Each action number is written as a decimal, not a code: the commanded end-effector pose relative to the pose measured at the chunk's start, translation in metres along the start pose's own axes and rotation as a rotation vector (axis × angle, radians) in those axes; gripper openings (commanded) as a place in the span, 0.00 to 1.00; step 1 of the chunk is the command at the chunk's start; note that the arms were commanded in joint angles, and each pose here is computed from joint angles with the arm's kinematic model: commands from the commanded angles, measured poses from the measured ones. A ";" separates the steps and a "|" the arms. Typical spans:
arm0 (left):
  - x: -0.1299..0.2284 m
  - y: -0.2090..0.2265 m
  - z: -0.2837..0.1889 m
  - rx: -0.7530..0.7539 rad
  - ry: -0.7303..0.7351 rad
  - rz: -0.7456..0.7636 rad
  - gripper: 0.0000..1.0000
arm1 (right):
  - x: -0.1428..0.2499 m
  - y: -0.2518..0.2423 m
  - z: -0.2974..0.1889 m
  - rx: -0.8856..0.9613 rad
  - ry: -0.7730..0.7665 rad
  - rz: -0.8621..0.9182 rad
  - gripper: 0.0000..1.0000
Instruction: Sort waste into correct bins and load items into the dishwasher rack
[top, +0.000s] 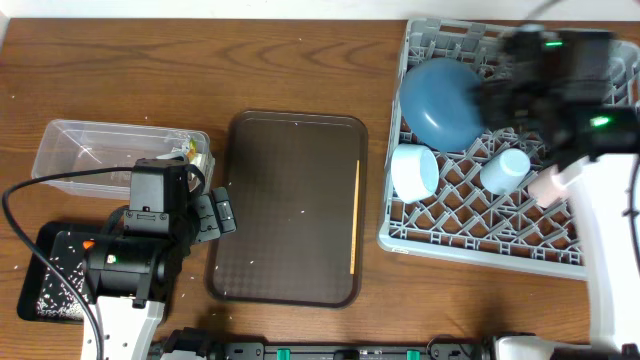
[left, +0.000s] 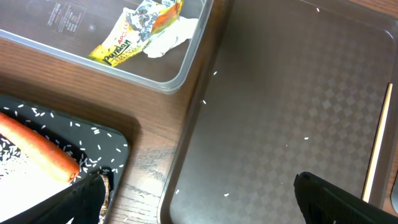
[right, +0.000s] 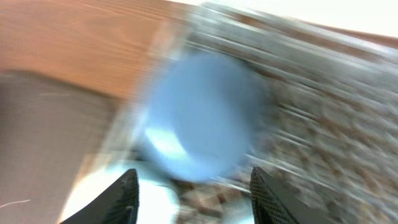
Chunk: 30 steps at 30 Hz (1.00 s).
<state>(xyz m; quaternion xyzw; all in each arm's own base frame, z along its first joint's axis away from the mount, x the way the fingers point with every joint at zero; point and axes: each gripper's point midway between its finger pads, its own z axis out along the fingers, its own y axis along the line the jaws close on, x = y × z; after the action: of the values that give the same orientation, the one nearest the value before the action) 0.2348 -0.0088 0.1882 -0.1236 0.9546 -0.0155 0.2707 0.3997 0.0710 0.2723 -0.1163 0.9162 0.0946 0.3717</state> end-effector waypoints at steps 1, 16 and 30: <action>-0.006 0.001 -0.004 -0.002 -0.017 -0.012 0.98 | 0.018 0.084 0.020 -0.154 0.096 0.067 0.51; -0.006 0.001 -0.004 -0.002 -0.017 -0.012 0.98 | 0.177 0.180 0.129 0.080 0.642 0.239 0.35; -0.006 0.001 -0.004 -0.002 -0.017 -0.012 0.98 | 0.236 0.182 0.162 0.175 0.797 0.244 0.35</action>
<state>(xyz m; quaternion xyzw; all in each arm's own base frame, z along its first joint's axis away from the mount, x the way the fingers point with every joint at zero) 0.2348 -0.0089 0.1882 -0.1235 0.9546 -0.0156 0.2707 0.2929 0.2524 0.0161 -0.0170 0.9996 0.0199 -0.0134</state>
